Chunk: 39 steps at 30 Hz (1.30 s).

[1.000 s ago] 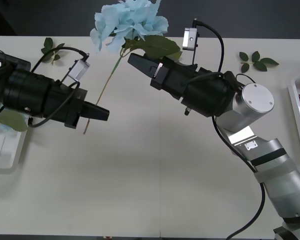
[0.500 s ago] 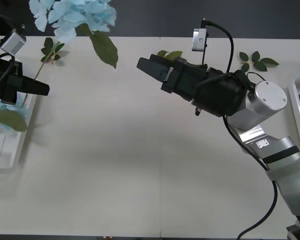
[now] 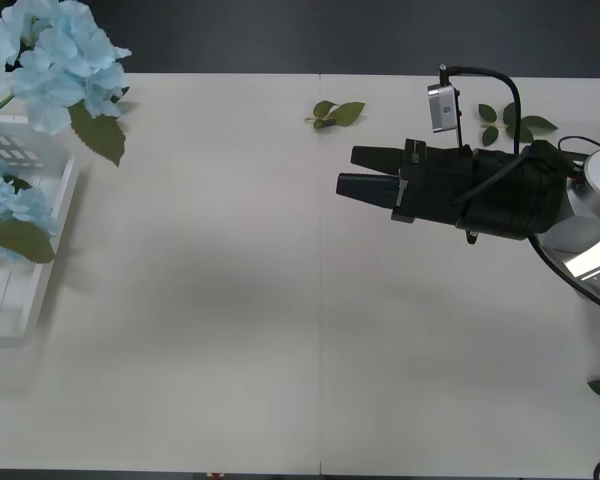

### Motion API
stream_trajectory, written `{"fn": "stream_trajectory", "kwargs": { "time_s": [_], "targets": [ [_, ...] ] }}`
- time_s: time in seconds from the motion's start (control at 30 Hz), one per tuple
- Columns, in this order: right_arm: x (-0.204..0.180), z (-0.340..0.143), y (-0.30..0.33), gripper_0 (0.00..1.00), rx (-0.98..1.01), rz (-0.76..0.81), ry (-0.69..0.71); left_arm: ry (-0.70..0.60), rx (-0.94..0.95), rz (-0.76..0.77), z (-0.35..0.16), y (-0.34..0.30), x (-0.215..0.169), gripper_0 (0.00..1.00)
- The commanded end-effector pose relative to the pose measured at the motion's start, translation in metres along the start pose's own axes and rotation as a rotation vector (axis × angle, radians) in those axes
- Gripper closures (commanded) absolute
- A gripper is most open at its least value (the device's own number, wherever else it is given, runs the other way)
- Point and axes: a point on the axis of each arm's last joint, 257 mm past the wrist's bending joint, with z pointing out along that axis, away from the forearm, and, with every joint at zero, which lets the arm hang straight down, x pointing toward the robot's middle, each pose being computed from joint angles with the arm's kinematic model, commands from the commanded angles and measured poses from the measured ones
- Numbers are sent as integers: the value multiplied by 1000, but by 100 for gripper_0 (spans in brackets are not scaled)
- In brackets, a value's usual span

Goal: Put the red flowers into the right box and the blue flowers into the left box

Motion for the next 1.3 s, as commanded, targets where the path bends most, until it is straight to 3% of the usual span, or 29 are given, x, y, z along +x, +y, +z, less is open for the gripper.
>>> {"fn": "stream_trajectory", "kwargs": {
  "time_s": [0.03, 0.4, 0.83, 1.3],
  "targets": [
    [-4, 3, 24, 0, -43, -83, 25, 78, -166, -45, -33, 41, 32, 100],
    [2, 1, 46, 0, -122, -127, 51, 123, -384, -200, -47, 90, 95, 100],
    [7, 0, 54, 0, -152, -140, 64, 128, -584, -352, -54, 138, 123, 100],
    [7, 0, 54, 0, -152, -140, 64, 215, -701, -381, -33, 180, 154, 100]
  ]
}}
